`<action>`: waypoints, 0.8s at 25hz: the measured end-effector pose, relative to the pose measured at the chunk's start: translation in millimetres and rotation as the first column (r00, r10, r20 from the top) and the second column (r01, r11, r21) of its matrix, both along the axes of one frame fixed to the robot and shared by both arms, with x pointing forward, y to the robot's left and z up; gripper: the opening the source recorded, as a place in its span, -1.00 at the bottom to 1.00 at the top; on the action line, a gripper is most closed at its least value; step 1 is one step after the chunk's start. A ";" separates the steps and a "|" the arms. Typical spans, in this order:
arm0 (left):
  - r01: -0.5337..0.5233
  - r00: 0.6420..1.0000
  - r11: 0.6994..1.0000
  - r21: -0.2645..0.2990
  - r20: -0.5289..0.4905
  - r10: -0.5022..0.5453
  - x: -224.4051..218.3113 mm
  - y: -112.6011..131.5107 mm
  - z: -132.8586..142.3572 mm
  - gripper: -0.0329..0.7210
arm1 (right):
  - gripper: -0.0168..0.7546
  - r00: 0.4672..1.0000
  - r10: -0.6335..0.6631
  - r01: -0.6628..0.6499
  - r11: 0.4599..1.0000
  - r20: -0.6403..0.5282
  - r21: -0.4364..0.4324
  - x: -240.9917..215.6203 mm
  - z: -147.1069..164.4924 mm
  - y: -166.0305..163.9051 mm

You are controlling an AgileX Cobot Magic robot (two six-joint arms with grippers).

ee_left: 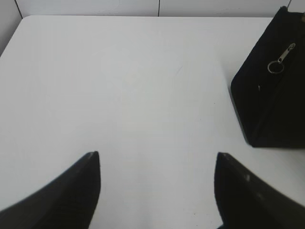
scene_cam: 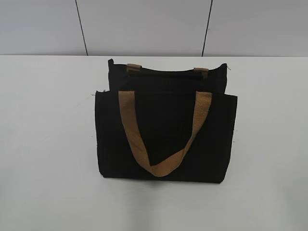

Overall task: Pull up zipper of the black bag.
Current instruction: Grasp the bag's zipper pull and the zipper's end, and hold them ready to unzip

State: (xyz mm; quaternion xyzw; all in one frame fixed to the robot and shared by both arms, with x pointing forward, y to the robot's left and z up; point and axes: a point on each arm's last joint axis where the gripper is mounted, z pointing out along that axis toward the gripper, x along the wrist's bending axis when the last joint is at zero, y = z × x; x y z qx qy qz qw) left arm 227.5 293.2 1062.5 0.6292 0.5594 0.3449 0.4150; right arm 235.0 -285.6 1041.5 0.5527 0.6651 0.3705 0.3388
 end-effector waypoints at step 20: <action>0.000 1.000 1.000 0.000 0.000 0.000 0.0 0.0 0.0 0.57 | 0.54 1.000 0.000 0.000 1.000 0.000 0.000 0.0 0.0 0.0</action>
